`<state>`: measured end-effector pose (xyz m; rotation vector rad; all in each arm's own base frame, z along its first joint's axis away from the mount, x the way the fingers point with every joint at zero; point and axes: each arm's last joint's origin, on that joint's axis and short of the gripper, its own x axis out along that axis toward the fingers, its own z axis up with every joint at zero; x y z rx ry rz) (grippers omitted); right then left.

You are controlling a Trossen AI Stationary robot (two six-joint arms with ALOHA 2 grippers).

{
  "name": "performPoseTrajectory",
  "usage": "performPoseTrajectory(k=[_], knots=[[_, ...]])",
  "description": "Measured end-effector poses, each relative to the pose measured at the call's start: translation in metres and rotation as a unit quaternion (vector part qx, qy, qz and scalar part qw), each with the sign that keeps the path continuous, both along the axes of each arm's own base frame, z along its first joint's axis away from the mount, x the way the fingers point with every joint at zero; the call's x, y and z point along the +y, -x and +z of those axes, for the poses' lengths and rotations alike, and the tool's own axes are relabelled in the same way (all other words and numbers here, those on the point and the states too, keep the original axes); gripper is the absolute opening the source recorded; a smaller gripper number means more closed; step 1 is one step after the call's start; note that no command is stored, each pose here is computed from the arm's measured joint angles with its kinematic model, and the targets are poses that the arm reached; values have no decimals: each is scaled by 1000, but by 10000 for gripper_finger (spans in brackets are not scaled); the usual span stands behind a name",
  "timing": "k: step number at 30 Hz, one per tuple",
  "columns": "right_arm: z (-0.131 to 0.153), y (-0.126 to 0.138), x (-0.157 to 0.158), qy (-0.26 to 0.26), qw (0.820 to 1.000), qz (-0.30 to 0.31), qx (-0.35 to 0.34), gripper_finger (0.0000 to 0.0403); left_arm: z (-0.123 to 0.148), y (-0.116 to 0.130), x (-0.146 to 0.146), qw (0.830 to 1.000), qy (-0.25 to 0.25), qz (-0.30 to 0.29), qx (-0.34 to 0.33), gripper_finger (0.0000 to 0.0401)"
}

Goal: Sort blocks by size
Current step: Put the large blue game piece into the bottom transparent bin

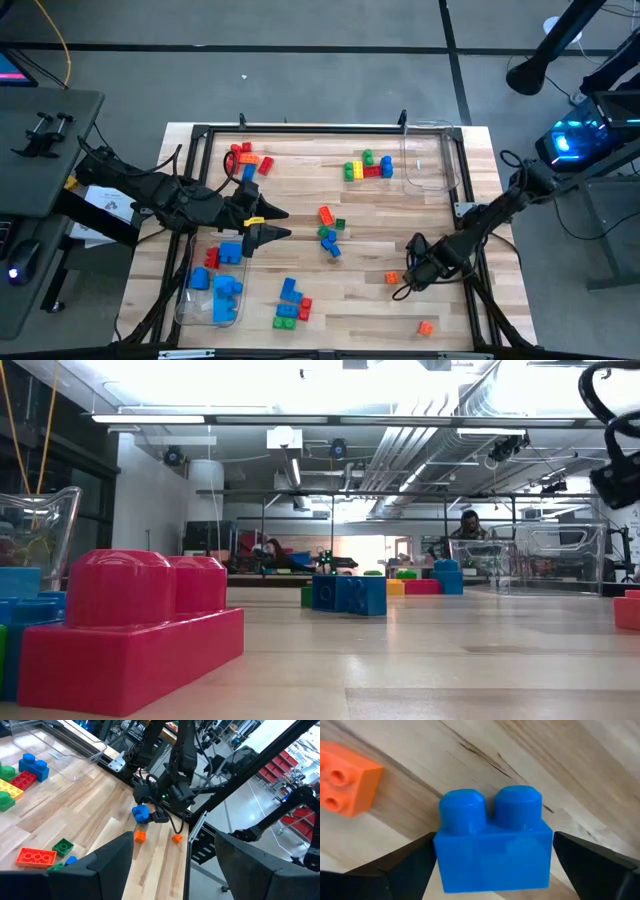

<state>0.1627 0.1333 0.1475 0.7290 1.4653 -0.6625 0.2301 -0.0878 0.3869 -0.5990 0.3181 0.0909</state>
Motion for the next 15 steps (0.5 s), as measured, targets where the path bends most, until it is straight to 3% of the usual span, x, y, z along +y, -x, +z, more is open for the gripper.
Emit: performPoseTrajectory(k=[6, 11, 15], knots=[[-8, 4, -2, -12, 1000, 0, 5, 373, 0, 0, 0, 1000, 0, 0, 0, 266], [-3, 2, 0, -14, 1000, 8, 8, 282, 1, 0, 0, 1000, -1, 1, -5, 266], [19, -3, 5, 0, 999, 45, 18, 285, 1, 0, 0, 1000, -4, 0, -8, 266]])
